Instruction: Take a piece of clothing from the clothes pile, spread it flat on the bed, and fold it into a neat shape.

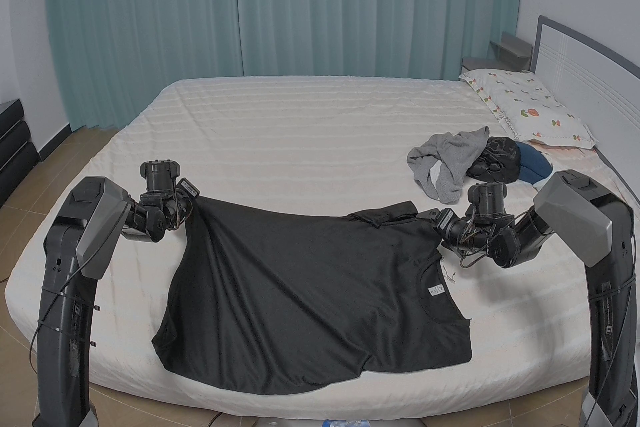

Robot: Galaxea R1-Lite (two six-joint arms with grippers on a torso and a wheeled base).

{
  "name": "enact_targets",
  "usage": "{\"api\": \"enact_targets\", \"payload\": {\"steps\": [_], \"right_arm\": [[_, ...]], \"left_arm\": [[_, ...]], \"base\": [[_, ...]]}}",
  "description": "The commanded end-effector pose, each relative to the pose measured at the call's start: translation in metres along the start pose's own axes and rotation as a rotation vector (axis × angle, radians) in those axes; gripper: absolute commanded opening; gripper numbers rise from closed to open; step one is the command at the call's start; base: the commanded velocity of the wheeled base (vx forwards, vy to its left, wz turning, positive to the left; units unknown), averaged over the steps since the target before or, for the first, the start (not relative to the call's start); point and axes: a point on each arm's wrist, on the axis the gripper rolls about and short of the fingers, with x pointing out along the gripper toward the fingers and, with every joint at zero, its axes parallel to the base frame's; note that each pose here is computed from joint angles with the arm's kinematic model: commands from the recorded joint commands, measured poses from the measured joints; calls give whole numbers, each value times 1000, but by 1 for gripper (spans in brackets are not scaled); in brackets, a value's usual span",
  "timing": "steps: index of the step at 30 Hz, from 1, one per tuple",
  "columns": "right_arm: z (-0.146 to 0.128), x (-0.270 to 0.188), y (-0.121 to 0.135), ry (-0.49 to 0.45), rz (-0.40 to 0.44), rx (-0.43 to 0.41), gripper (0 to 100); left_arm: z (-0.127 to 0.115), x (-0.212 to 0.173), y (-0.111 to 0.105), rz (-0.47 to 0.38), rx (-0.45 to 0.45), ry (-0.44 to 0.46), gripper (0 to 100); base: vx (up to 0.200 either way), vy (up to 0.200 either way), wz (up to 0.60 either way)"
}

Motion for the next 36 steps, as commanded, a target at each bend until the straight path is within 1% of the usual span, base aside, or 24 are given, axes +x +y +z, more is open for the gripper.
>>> {"api": "enact_targets", "payload": {"steps": [1, 2, 4, 6, 9, 12, 16, 19, 21, 23, 27, 31, 32, 34, 35, 36], "right_arm": [[-2, 26, -12, 15, -22, -1, 100], [-2, 31, -13, 15, -22, -4, 0], [1, 37, -12, 5, -16, -17, 0], [2, 41, -12, -3, -28, -26, 0], [9, 46, -7, -50, -26, -38, 0], [23, 46, 5, -132, -5, -44, 0], [50, 43, 25, -270, 46, -50, 0], [67, 40, 38, -370, 91, -55, 0], [73, 38, 43, -399, 108, -55, 0], [76, 39, 45, -413, 120, -58, 0], [74, 45, 40, -426, 129, -60, 0], [62, 57, 26, -400, 101, -68, 0], [60, 58, 23, -395, 95, -70, 0], [57, 61, 20, -386, 85, -76, 0], [53, 63, 16, -375, 78, -76, 100], [52, 64, 15, -369, 74, -75, 100]], "left_arm": [[5, -6, -6, -6, 6, -4, 0], [4, -6, -5, -5, 6, -3, 0], [3, -5, -4, -2, 6, 0, 0], [2, -6, -4, 3, 8, 6, 0], [0, -6, -2, 9, 21, 13, 0], [2, -6, -1, 8, 50, 5, 0], [6, -6, -3, 8, 47, -20, 0], [10, -5, -7, -9, 42, -62, 0], [12, -5, -9, -28, 38, -84, 0], [12, -4, -9, -39, 36, -94, 0], [11, -4, -9, -40, 37, -93, 0], [6, -2, -8, -45, 39, -88, 0], [4, 0, -6, -42, 39, -85, 100], [3, 1, -5, -40, 41, -83, 100], [0, 3, -2, -36, 42, -76, 100], [-2, 4, 0, -30, 43, -69, 100]], "base": [[0, 0, 0], [0, 0, 0], [0, 0, 0], [0, 0, 0], [0, 0, 0], [0, 0, 0], [0, 0, 0], [0, 0, 0], [0, 0, 0], [0, 0, 0], [0, 0, 0], [0, 0, 0], [0, 0, 0], [0, 0, 0], [0, 0, 0], [0, 0, 0]]}}
